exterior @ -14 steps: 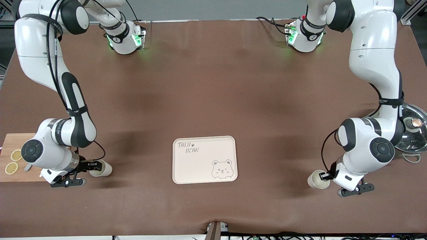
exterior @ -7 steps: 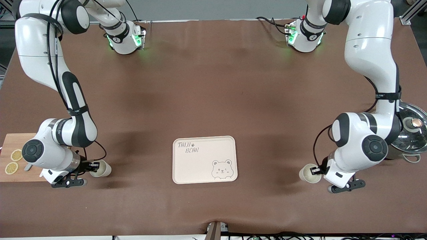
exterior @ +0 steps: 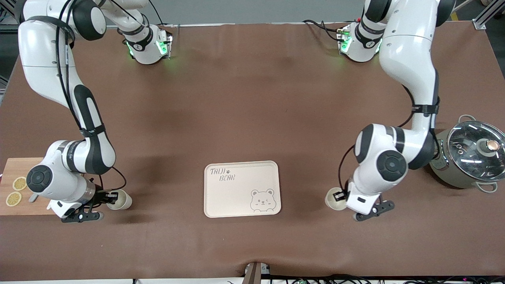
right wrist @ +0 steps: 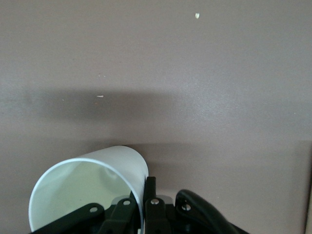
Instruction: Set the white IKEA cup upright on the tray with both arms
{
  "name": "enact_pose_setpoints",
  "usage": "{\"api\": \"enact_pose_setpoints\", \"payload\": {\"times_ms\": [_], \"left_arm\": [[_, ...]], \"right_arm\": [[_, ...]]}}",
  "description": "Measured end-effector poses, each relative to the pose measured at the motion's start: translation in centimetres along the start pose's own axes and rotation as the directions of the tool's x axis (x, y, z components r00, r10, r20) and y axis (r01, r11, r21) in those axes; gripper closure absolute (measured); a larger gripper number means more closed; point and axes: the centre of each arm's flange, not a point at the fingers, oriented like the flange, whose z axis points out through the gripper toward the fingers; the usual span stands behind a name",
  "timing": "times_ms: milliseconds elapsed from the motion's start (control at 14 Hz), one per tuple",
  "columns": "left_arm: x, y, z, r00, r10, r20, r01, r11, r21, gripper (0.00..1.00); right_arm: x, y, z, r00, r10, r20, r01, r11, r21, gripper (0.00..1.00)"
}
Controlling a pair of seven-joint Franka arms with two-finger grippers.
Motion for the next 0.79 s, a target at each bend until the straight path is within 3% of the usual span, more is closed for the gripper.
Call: {"api": "enact_pose_setpoints", "payload": {"times_ms": [143,429,786], "left_arm": [[-1.8,2.3,-0.3,0.999,-0.041,-0.002,0.041,0.999,-0.005,0.97],[-5.7,6.7,-0.9,0.995,-0.099,-0.003,0.099,0.995,-0.017,0.97],[-9.8,10.9,-1.5,0.990,-0.144,-0.005,0.144,0.989,-0.037,0.97]], "right_arm": [[0.5,-1.1,-0.6,1.000,-0.002,-0.009,0.002,1.000,0.023,0.96],[1.6,-2.5,-3.5,0.997,0.051,0.049,-0.056,0.992,0.112,0.96],[2.7,-8.6,-5.9,0.984,0.162,0.078,-0.171,0.977,0.124,0.96]]}}
